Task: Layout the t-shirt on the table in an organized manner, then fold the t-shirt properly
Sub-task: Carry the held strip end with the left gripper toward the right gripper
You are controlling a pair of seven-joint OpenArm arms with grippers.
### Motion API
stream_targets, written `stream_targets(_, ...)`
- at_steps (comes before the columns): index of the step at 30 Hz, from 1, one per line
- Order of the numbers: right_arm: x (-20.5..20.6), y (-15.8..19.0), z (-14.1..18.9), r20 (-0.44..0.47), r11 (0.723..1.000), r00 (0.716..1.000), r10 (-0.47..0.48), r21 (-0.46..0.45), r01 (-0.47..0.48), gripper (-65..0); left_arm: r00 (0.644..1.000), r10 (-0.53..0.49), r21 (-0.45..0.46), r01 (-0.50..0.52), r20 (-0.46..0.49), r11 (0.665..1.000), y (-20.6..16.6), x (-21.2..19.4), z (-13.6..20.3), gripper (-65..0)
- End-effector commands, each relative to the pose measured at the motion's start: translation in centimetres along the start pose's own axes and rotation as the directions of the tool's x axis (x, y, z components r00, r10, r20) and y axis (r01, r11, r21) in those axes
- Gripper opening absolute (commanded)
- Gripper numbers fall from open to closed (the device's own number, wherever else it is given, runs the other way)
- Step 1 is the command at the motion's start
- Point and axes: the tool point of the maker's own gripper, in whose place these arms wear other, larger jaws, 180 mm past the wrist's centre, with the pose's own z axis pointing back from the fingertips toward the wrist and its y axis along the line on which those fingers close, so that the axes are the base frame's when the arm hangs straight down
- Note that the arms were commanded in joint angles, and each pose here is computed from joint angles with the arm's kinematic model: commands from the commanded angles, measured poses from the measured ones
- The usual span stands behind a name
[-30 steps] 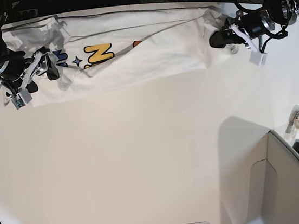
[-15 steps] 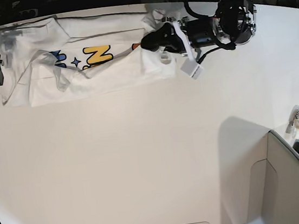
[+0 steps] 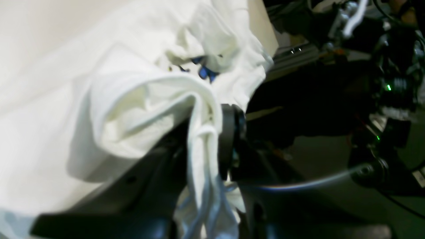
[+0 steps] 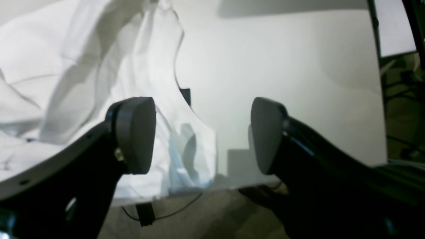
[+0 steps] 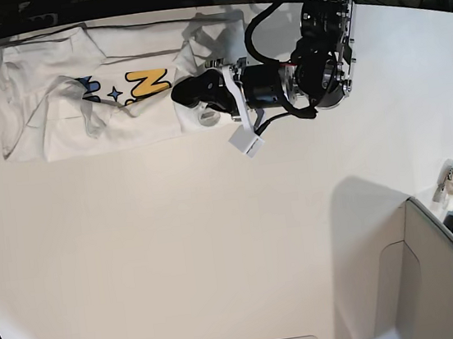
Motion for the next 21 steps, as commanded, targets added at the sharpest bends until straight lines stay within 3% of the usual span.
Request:
stream_targets(1, 1.3, -0.4, 0.6, 0.037, 1.0, 0.999, 0.025, -0.01, -0.024, -21.0, 1.0, -0.002, -0.049, 0.003, 0.027, 0.999, -1.4, 1.3, 0.0, -65.0)
stream_targets(15, 0.5, 0.4, 0.2, 0.028, 1.0, 1.0, 0.004, 0.011, -0.004, -21.0, 0.993, -0.11, -0.158, 0.104, -0.032, 0.982, -5.6, 1.7, -3.3, -64.9)
stream_targets(21, 0.3, 0.6, 0.1, 0.025, 1.0, 1.0, -0.002, 0.014, 0.002, -21.0, 0.98, -0.183, -0.119, 0.172, -0.081, 0.978, -5.9, 1.2, -5.3, -64.9)
